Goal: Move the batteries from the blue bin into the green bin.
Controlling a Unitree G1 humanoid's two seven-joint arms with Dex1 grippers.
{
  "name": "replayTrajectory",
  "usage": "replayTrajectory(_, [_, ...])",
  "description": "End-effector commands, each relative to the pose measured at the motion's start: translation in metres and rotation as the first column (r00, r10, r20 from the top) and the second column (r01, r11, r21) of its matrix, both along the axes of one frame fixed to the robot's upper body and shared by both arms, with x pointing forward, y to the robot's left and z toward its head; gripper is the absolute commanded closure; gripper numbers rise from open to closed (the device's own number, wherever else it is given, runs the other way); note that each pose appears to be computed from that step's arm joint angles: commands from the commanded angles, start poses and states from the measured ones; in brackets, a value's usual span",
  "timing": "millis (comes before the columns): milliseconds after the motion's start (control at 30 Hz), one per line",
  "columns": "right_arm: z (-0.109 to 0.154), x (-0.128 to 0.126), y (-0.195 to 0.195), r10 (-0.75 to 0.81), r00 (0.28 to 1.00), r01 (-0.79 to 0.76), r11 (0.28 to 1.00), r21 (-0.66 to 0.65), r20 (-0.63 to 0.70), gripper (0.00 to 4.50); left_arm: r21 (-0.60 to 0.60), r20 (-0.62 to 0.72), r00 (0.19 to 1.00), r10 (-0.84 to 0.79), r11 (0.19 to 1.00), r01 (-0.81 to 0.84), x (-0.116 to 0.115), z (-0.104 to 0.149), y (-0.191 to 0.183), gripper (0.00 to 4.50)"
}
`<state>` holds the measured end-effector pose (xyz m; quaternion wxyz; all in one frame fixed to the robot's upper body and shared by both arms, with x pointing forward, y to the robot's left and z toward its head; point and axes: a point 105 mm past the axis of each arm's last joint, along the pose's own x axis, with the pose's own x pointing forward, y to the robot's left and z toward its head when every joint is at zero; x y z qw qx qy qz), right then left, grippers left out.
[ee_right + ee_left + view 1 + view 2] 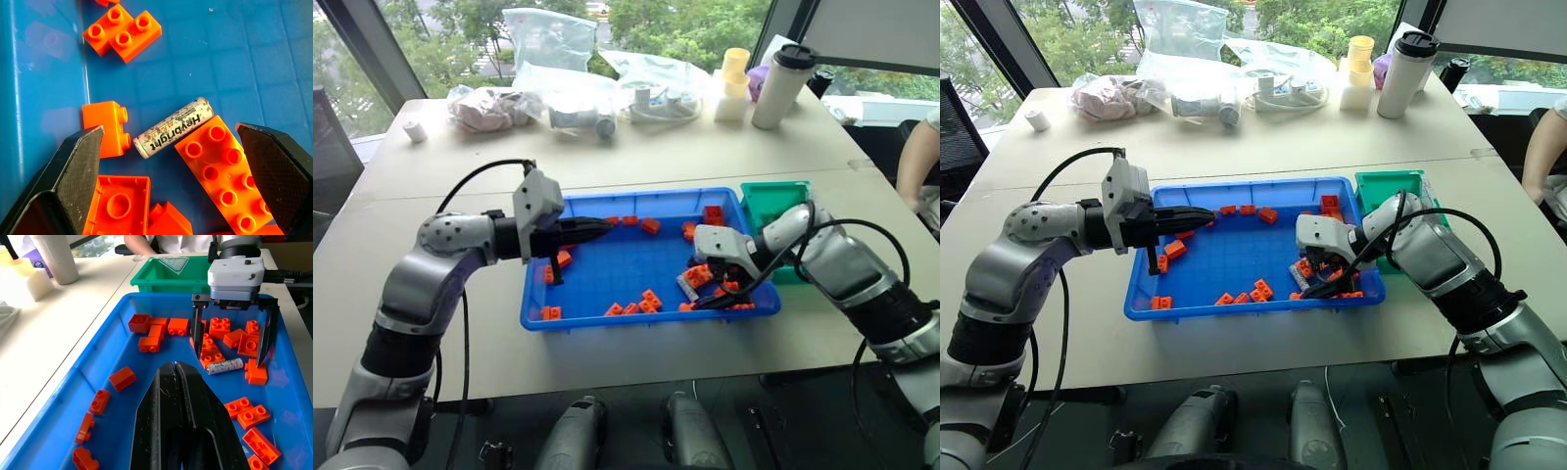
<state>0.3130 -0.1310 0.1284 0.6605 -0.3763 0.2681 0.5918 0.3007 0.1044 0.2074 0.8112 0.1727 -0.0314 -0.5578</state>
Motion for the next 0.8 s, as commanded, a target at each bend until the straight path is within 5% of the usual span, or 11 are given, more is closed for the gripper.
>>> replayTrajectory(33, [0.0,0.007,0.004,0.065,0.995,-0.063,0.997,-0.038,0.071,0.02,-0.007,0.044,0.999,-0.001,1.0,0.001,-0.003,0.01,0.0,4.5])
replayTrajectory(800, [-0.006,0.027,0.003,0.406,0.9,-0.361,0.899,-0.249,0.159,0.02,-0.011,0.049,0.998,0.025,1.0,-0.025,-0.005,0.012,0.002,4.5])
